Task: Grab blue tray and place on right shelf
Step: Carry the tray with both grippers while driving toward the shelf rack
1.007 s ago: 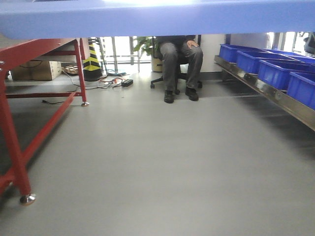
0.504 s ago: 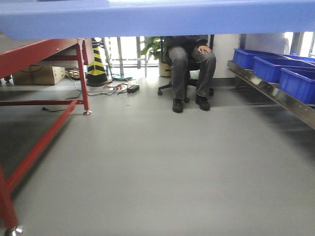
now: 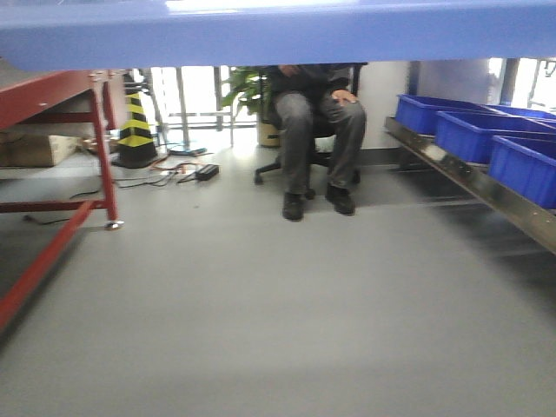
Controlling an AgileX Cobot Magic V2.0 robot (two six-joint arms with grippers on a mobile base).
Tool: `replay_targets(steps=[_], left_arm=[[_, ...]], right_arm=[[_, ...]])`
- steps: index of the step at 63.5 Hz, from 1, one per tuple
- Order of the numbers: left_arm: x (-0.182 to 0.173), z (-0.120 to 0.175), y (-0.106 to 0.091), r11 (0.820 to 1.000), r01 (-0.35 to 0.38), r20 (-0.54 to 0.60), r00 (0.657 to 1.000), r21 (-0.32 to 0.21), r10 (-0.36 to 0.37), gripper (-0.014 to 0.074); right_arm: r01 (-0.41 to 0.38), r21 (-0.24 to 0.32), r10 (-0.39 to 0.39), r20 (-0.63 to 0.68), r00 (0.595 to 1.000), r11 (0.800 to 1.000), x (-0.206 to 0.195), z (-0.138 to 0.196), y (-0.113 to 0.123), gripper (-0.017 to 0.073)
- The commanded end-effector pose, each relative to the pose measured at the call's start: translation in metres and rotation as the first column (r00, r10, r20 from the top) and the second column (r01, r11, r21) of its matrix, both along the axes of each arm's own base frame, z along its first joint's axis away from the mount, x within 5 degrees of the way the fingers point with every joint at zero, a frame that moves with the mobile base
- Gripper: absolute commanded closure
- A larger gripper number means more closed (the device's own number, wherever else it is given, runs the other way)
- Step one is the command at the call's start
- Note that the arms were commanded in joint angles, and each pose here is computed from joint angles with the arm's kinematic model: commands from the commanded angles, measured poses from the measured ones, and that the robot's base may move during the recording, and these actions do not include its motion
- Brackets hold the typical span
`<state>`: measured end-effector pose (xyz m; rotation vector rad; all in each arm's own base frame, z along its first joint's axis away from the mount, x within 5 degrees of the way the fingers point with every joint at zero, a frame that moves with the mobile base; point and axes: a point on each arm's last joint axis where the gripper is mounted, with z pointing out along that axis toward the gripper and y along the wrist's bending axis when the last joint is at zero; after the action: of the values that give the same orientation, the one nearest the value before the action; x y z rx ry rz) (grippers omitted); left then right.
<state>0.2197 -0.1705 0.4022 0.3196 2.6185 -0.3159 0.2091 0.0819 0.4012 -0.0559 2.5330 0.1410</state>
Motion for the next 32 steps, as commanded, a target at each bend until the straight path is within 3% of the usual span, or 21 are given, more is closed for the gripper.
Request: replay_targets(steps=[1,32], left_arm=[[-0.0116,0.0107,0.0025,0.999,0.049,0.0,0.999,-0.006,-0.049,0.0642],[-0.0117,0.0107,0.0023,0.999,0.049,-0.001,0.999,-0.008,-0.049,0.0642]], right_arm=[[-0.033,0.021,0.03,0.136,0.99,0.999,-0.0007,0.0196,-0.001,0.0503],[-0.033,0.021,0.03,0.136,0.99,0.999,-0.0007,0.0196,-0.001,0.0503]])
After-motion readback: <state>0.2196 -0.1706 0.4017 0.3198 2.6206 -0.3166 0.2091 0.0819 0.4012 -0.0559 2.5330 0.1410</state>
